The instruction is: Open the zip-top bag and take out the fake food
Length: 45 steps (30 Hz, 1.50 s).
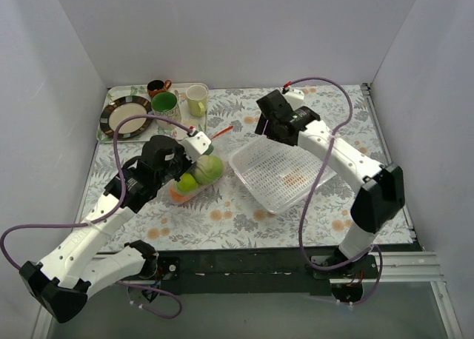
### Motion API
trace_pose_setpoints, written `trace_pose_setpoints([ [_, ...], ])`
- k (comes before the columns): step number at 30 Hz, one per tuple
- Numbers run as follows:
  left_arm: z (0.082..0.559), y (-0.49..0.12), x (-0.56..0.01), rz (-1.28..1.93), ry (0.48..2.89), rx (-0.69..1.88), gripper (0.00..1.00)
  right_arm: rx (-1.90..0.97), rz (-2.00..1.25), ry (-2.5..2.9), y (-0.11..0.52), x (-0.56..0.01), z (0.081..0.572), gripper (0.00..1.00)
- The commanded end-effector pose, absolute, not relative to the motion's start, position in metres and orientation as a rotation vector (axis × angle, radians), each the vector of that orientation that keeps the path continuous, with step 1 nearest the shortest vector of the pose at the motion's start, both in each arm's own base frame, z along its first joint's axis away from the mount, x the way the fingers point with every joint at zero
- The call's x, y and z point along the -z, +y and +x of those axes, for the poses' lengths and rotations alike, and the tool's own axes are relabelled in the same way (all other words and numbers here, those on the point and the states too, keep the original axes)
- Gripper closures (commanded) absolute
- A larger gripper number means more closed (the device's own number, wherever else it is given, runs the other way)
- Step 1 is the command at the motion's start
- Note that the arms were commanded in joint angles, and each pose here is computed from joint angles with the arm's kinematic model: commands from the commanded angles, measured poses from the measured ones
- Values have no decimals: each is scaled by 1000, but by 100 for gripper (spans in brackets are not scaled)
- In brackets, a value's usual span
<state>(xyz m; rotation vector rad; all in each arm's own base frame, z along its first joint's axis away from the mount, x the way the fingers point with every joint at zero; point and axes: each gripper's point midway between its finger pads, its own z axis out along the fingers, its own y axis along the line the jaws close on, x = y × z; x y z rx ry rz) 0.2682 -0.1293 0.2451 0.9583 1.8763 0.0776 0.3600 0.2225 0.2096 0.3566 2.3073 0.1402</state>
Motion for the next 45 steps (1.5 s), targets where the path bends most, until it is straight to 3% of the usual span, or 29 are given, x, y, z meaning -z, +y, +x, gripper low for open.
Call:
trace_pose_setpoints([
  [1,262,-127,-266,923,1832,-46,100,-126,557,2357,228,-195,371,19],
  [9,258,-130,-263,946,1820,-21,100,-53,736,2394,238,-168,389,19],
  [22,250,-128,-261,953,1820,-3,100,102,768,2455,242,-113,410,19],
  [24,250,-128,-259,955,1823,-3,100,108,762,2458,242,-107,412,23],
  [28,251,-128,-258,957,1825,-6,100,82,700,2470,247,-101,414,48],
  [29,251,-128,-257,956,1827,-10,100,70,665,2478,249,-103,414,60],
  [31,253,-128,-258,954,1825,-13,100,17,578,2476,259,-100,416,70],
  [37,255,-129,-255,961,1831,-18,100,-19,263,2464,283,-104,397,69],
  [45,258,-131,-256,969,1834,-20,100,-29,182,2484,295,-99,341,69],
])
